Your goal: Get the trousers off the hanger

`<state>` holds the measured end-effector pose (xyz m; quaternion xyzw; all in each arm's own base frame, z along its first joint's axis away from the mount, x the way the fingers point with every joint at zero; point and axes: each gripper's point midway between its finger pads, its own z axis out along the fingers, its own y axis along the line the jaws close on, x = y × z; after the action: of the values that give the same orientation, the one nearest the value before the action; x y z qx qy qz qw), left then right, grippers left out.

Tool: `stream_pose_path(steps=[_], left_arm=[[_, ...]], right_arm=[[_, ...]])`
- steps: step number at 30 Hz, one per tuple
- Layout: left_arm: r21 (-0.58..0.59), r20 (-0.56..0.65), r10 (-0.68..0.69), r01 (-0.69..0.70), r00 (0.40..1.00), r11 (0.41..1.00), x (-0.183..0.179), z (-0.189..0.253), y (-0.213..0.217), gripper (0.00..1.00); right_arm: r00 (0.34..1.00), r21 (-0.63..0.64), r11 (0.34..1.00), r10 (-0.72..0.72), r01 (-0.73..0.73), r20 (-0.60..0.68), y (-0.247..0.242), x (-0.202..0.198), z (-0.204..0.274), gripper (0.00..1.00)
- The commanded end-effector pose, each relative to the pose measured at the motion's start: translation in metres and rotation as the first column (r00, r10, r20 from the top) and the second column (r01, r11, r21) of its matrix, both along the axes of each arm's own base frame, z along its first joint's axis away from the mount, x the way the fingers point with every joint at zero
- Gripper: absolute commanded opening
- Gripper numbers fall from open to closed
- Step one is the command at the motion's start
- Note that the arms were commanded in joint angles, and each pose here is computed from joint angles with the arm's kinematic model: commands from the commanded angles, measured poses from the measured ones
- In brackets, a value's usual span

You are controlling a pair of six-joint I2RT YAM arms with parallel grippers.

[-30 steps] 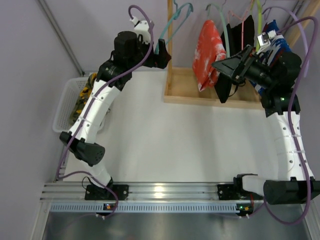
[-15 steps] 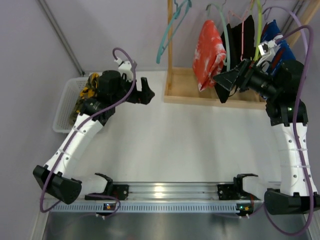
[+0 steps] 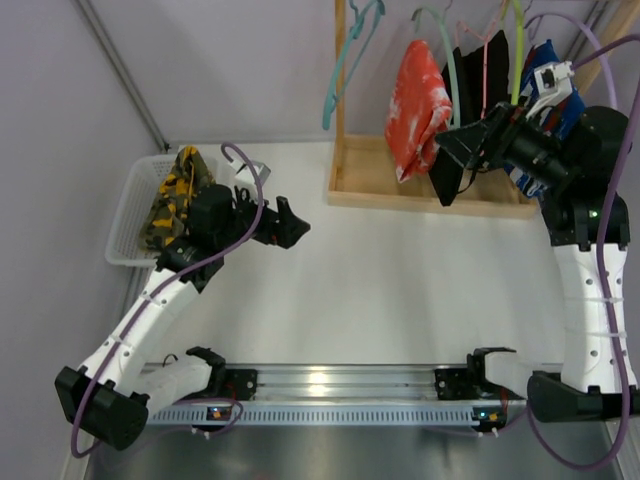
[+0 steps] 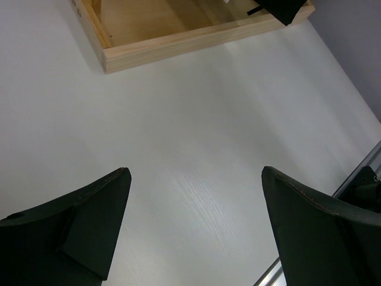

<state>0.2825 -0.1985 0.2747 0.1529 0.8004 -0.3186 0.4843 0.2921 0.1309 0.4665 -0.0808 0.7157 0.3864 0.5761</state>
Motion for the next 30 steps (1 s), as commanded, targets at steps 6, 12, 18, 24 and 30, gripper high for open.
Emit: stream_pose_path(steps=[6,12,18,24,30], left_arm=[[-0.034,0.075,-0.007,0.009,0.997,0.999,-0.002,0.008,0.0,0.97],[-0.034,0.089,0.009,-0.006,0.996,0.999,0.0,0.013,0.003,0.97],[-0.013,0.131,0.01,-0.008,0.991,1.0,0.004,0.021,0.005,0.98],[0.016,0.165,0.041,-0.044,0.985,0.999,0.015,0.028,0.01,0.98],[0.005,0.119,0.063,-0.064,0.991,0.998,0.012,0.014,0.014,0.98]], right_arm=[[0.976,0.016,0.991,-0.137,0.136,0.167,-0.026,0.053,0.066,0.91],[0.964,0.062,0.987,-0.158,0.148,0.213,-0.03,0.097,0.095,0.85],[0.963,0.118,0.98,-0.184,0.163,0.197,-0.033,0.139,0.094,0.83],[0.97,0.184,0.977,-0.143,0.107,0.195,-0.026,0.168,0.088,0.77],[0.994,0.297,0.955,-0.033,0.002,0.102,-0.01,0.175,0.072,0.69]])
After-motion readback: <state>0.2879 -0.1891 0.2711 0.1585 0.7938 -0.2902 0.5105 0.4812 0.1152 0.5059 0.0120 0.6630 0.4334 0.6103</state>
